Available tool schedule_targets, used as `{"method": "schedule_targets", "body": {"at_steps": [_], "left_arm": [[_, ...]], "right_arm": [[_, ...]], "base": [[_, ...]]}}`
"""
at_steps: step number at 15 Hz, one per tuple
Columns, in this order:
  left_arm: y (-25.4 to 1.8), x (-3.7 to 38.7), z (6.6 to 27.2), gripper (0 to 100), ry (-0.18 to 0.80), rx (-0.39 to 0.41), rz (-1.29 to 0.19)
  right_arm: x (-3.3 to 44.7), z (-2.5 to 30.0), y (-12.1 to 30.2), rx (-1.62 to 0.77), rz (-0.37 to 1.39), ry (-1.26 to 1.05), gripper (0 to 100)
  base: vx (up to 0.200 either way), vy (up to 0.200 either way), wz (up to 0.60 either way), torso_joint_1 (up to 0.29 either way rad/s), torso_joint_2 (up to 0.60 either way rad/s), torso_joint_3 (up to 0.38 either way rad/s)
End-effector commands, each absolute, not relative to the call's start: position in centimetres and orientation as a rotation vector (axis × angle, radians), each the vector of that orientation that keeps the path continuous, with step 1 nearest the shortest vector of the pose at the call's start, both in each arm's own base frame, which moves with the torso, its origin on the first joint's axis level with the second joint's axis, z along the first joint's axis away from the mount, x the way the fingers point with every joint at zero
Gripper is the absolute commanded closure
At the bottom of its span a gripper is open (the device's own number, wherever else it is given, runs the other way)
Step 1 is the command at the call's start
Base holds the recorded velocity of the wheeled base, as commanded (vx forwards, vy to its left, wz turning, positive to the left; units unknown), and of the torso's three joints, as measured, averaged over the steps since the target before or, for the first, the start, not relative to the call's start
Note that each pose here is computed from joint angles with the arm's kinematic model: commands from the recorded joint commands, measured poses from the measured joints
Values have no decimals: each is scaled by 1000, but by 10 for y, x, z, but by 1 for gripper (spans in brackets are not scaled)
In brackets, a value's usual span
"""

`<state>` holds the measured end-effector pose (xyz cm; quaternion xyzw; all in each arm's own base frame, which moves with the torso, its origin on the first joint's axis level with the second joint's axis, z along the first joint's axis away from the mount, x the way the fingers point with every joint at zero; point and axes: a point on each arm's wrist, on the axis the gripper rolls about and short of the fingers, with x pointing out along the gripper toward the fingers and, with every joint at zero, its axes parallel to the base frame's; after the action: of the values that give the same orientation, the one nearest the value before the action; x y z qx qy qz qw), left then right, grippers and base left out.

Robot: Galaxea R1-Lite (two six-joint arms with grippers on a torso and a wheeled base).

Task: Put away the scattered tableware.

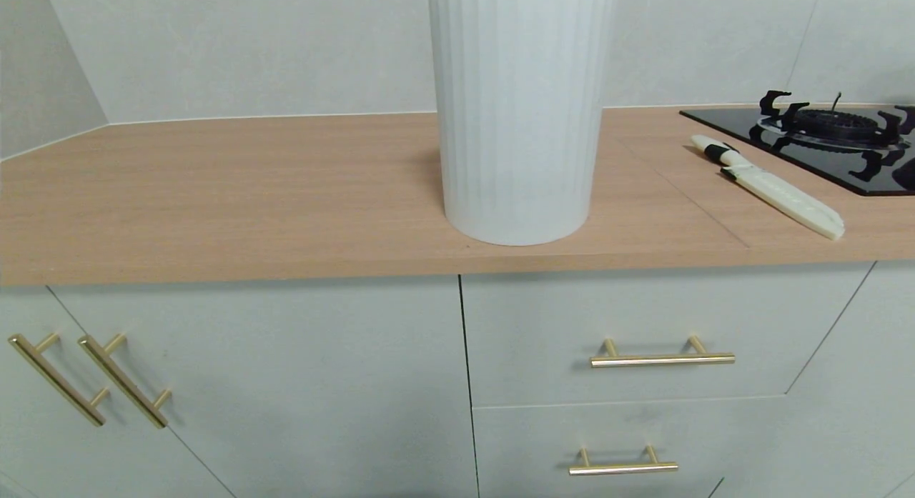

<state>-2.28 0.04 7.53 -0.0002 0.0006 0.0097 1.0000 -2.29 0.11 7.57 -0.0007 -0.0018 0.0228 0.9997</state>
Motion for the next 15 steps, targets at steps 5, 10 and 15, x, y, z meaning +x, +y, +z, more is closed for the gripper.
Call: {"method": "schedule_targets", "body": {"at_steps": [5, 10, 15], "left_arm": [[0, -23, 75, 0, 2, -2, 20], [0, -23, 75, 0, 2, -2, 20], [0, -23, 75, 0, 2, -2, 20]], "right_arm": [[-23, 76, 1, -2, 46, -3, 0], [-23, 76, 1, -2, 46, -3, 0], [-23, 76, 1, -2, 46, -3, 0]], "base": [[120, 0, 0, -1, 0, 4], [0, 0, 0, 0, 0, 0], [0, 0, 0, 0, 0, 0]]}}
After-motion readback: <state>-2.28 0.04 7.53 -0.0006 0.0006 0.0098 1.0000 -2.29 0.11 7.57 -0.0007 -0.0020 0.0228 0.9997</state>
